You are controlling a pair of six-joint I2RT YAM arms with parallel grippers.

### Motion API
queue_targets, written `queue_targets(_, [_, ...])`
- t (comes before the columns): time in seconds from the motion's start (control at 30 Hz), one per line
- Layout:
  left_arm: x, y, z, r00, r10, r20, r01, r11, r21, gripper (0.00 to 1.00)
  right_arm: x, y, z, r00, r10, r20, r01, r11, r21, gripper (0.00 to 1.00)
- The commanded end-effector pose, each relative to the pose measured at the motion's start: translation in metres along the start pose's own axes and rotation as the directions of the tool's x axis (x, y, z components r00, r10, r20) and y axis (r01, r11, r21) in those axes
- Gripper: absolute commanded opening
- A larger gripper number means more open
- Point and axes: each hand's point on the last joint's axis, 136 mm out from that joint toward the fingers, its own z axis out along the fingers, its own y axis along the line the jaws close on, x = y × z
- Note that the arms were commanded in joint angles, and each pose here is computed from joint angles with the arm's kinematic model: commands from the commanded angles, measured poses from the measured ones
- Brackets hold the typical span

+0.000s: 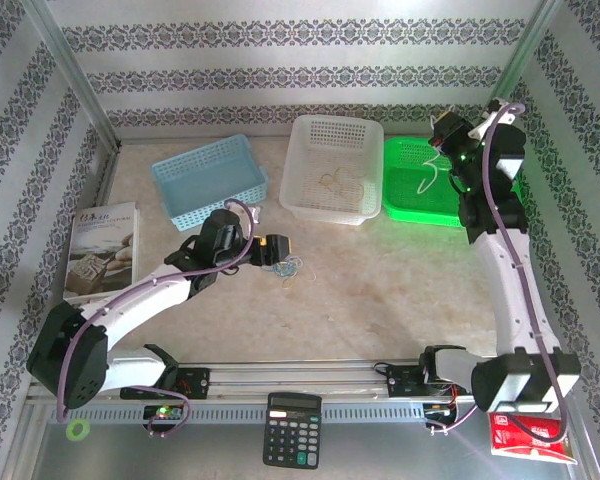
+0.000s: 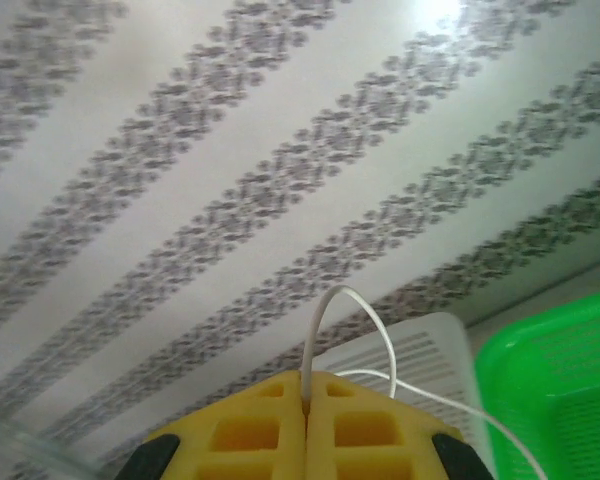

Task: Untangle the cables

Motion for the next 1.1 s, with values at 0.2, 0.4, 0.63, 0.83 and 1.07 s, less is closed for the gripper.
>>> queue_targets(0.2, [-0.015,-0.026,-0.019,1.000,-0.005,0.018,0.004,0.999,0.050,0.87,0.003,-0.078,0.057,1.000,0.009,-0.008,-0.007,0.983,0.184,0.00])
queue_targets(0.4, [-0.026,-0.033,-0.030,0.998,-0.003,0.058,-0.001,0.998,0.059,0.89,0.021,-0.113,0.095,0.998,0.000,-0.055,0.014,0.968,0.250,0.00])
queue_targets(0.63, [-0.033,-0.037,-0.036,0.997,0.005,0.075,-0.010,0.998,0.059,0.90,0.038,-0.128,0.133,0.991,-0.026,-0.134,0.056,0.973,0.222,0.30])
queue_targets(0.83, [-0.035,-0.039,-0.036,0.997,-0.001,0.082,-0.005,0.998,0.065,0.92,0.038,-0.109,0.127,0.987,-0.033,-0.158,0.057,0.987,0.148,0.60])
queue_targets(1.07, [-0.031,-0.035,-0.034,0.997,-0.017,0.082,0.012,0.998,0.061,1.00,0.042,-0.076,0.091,0.988,-0.051,-0.147,0.062,0.995,0.074,0.95])
